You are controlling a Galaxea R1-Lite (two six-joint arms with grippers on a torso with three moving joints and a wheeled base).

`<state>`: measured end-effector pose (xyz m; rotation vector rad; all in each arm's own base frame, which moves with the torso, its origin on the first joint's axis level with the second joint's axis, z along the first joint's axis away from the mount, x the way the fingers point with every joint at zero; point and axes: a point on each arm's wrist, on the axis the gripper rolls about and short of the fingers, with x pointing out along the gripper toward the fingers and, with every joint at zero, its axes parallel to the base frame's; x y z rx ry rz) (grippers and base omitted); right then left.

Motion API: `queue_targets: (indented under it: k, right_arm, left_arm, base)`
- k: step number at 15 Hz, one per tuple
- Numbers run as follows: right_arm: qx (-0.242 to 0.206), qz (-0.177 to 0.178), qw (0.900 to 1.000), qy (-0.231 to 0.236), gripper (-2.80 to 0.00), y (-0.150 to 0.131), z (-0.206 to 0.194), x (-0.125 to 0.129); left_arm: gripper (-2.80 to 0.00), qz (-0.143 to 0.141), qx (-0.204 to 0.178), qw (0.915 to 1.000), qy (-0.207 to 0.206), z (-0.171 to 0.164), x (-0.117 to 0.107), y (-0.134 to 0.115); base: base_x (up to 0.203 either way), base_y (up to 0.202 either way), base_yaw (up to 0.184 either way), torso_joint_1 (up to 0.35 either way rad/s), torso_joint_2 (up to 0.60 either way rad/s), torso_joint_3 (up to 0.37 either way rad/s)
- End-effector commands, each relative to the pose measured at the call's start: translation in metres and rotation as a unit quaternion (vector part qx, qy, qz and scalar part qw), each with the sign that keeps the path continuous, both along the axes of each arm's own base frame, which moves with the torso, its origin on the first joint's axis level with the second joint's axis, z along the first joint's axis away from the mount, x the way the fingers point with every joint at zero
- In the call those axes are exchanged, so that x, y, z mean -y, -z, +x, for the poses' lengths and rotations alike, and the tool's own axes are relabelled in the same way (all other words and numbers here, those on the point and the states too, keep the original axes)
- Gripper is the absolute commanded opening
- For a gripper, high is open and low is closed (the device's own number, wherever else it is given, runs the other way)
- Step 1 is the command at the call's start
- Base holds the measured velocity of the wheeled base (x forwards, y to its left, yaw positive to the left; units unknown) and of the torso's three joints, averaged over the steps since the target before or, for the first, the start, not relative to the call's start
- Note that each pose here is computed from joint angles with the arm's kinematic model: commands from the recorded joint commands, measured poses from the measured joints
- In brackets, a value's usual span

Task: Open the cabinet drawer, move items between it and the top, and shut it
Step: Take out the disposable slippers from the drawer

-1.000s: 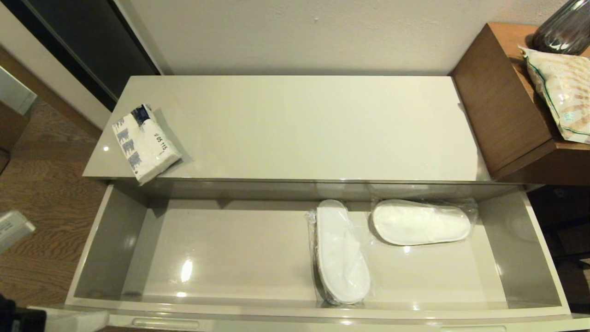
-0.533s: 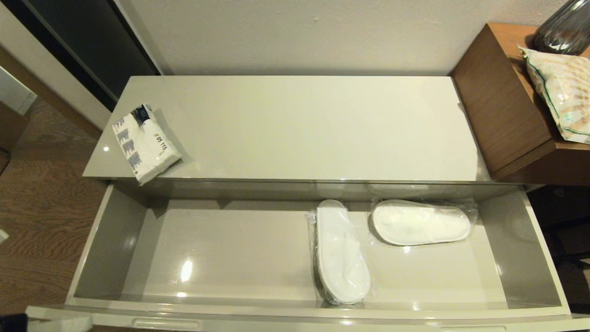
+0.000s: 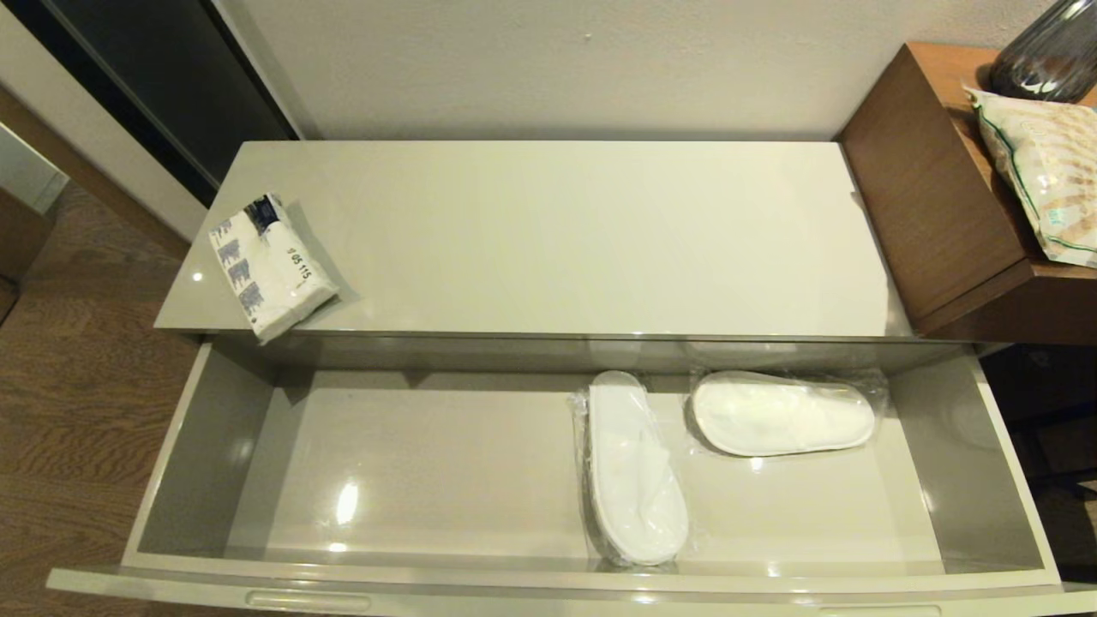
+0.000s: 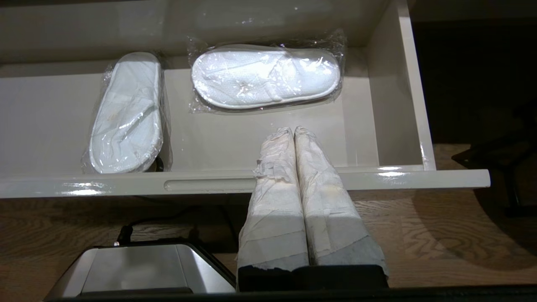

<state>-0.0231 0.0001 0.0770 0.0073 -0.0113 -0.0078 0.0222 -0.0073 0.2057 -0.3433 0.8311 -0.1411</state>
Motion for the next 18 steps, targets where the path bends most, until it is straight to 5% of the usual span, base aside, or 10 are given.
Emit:
queue_targets:
  k: [1, 10, 15, 17, 18]
  right_arm:
    - [0.000, 0.000, 1.000, 0.000, -2.80, 0.000, 0.000, 0.000]
    - [0.000, 0.000, 1.000, 0.000, -2.80, 0.000, 0.000, 0.000]
    - [0.000, 0.000, 1.000, 0.000, -2.80, 0.000, 0.000, 0.000]
    - [0.000, 0.000, 1.000, 0.000, -2.80, 0.000, 0.000, 0.000]
    - [0.000, 0.000, 1.000, 0.000, -2.80, 0.000, 0.000, 0.000]
  left_arm:
    - [-2.80, -0.005, 0.014, 0.9999, -0.003, -0.015, -0.003, 0.009]
    - [-2.80, -0.001, 0.018, 0.9998, -0.007, -0.045, -0.009, 0.026]
    - [-2.80, 0.052, 0.017, 0.9985, 0.001, -0.103, -0.002, 0.062]
    - [-2.80, 0.098, 0.030, 0.9947, 0.008, -0.103, -0.003, 0.088]
    - [-2.80, 0.127, 0.066, 0.9897, 0.009, -0.105, -0.004, 0.101]
  base:
    - [0.000, 0.000, 0.000, 0.000, 0.00, 0.000]
    - [0.000, 0.000, 0.000, 0.000, 0.00, 0.000]
    - [0.000, 0.000, 0.000, 0.000, 0.00, 0.000]
    - [0.000, 0.000, 0.000, 0.000, 0.00, 0.000]
    - [0.000, 0.000, 0.000, 0.000, 0.00, 0.000]
